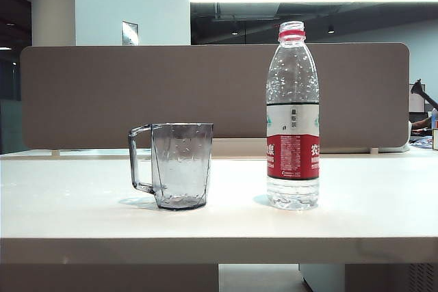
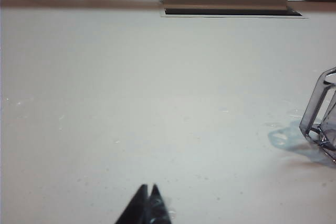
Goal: Pick up the mineral water bottle on the table and pour water into the mug until it's full.
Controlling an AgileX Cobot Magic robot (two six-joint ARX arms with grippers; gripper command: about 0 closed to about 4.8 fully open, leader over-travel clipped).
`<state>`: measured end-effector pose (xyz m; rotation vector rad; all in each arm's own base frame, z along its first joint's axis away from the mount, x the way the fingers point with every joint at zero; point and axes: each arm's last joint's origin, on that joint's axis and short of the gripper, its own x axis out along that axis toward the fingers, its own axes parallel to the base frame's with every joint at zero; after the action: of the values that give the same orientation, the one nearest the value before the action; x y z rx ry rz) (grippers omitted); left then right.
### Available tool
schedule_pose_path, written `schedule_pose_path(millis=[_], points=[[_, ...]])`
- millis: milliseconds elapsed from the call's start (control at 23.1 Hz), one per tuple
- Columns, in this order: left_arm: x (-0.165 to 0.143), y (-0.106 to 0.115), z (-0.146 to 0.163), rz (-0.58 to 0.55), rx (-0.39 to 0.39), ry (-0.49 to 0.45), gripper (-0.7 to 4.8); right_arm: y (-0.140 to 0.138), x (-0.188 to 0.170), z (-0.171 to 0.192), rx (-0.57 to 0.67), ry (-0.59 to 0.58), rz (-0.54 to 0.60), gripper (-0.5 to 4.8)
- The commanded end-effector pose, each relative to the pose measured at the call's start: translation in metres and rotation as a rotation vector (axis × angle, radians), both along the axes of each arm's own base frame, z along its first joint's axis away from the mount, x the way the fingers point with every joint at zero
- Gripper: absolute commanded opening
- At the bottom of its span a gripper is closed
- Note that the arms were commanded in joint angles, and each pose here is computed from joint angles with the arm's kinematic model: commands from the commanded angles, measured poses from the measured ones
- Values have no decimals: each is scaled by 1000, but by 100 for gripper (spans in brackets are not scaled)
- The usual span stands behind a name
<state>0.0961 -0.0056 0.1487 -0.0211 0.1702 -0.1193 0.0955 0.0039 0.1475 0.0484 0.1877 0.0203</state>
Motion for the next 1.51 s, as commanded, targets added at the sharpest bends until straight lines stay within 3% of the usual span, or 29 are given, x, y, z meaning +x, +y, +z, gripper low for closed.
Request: schedule_pose_path(millis=[43, 476, 649, 822, 952, 1038, 1211, 1514], points=[[0, 0, 0, -4, 1, 4, -5, 0, 0, -1, -3, -5, 1, -5], [-1, 0, 1, -4, 1, 9, -5, 0, 0, -1, -2, -5, 0, -5], [-3, -2, 19, -27, 7, 129, -5, 0, 0, -1, -3, -5, 1, -5], [2, -10, 52, -99, 26, 308, -5, 0, 0, -1, -3, -5, 0, -5], [7, -16, 77, -145, 40, 374, -5, 0, 0, -1, -3, -5, 0, -5], [11, -20, 99, -182, 47, 373, -5, 0, 0, -1, -2, -6, 0, -5], [23, -34, 154, -270, 48, 281, -5, 0, 0, -1, -3, -5, 1, -5], [29, -37, 187, -277, 38, 221, -5, 0, 0, -1, -3, -5, 0, -5]])
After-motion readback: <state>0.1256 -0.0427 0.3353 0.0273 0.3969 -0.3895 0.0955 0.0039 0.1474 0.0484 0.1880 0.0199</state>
